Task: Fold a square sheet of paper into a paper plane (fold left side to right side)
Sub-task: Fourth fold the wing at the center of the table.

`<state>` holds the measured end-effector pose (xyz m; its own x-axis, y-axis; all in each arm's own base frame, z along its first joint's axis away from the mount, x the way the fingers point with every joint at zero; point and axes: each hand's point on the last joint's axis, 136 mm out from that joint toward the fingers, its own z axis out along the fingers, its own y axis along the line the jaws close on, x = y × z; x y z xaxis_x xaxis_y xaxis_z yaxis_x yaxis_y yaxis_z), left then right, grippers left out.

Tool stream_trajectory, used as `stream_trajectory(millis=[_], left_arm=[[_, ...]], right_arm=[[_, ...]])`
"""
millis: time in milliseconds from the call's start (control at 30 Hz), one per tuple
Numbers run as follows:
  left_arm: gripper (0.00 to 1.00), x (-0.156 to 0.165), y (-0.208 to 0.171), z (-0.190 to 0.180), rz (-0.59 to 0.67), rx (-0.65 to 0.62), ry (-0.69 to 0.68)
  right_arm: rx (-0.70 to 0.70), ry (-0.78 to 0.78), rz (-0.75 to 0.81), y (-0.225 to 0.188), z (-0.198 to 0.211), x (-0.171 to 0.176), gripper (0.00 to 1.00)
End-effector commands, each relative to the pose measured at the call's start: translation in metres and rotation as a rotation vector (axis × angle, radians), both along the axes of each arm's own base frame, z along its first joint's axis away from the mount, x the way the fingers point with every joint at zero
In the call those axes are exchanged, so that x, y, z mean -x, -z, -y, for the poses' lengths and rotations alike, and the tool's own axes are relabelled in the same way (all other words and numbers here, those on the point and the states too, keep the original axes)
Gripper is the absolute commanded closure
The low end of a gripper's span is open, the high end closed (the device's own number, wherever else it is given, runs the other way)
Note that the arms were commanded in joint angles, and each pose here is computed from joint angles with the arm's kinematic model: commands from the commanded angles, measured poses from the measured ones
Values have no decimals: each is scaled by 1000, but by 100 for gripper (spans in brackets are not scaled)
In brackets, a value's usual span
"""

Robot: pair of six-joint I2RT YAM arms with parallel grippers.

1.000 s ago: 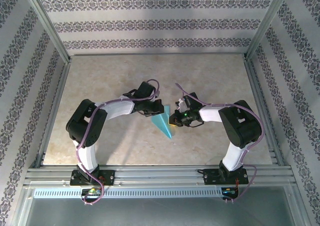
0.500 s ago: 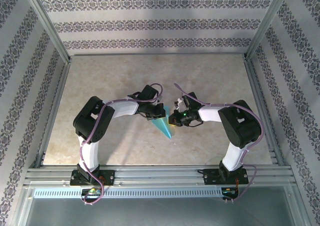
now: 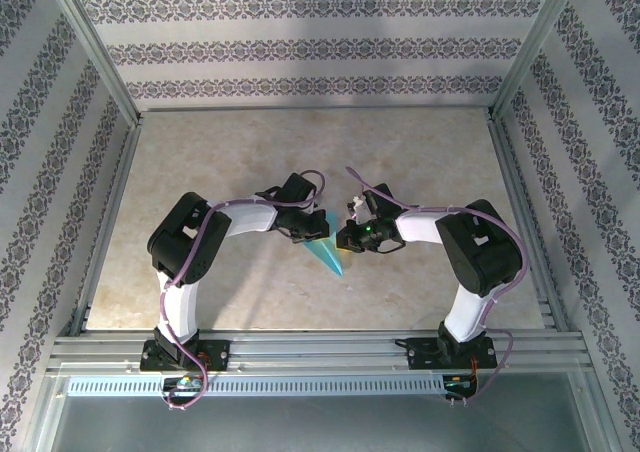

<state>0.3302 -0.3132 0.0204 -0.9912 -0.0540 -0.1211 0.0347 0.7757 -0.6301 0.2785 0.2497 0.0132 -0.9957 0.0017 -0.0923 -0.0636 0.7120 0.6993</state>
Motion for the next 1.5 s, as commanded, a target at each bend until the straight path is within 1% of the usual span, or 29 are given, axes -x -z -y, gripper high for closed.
stream_trajectory(millis=[0, 200, 367, 733, 867, 933, 1000, 1100, 1167, 1233, 1467], left_arm=[[100, 6, 14, -8, -12, -30, -5], [100, 10, 19, -14, -16, -28, -21], [100, 16, 25, -18, -23, -26, -31], [100, 20, 26, -23, -23, -41, -33], [100, 19, 26, -23, -22, -42, -35], [100, 20, 27, -23, -23, -42, -34], [100, 19, 25, -23, -20, -40, -34], [100, 19, 25, -23, -20, -43, -33], [100, 19, 25, -24, -19, -45, -34], [100, 18, 25, -24, -17, -45, -35], [100, 17, 24, -23, -15, -43, -38]], right_arm=[[185, 6, -99, 45, 24, 26, 99], [183, 1, -97, 43, 24, 26, 98], [145, 2, -83, 32, 18, 21, 94], [19, 32, 15, -24, 10, -3, 77], [-2, 52, 42, -40, 17, -5, 73], [-4, 55, 46, -46, 22, -2, 73], [-23, 52, 52, -53, 24, 2, 75], [-92, 18, 37, -63, 19, 14, 82], [-143, -4, 9, -67, 14, 25, 92], [-177, -23, -15, -69, 10, 35, 99], [-211, -55, -73, -57, -3, 56, 100]])
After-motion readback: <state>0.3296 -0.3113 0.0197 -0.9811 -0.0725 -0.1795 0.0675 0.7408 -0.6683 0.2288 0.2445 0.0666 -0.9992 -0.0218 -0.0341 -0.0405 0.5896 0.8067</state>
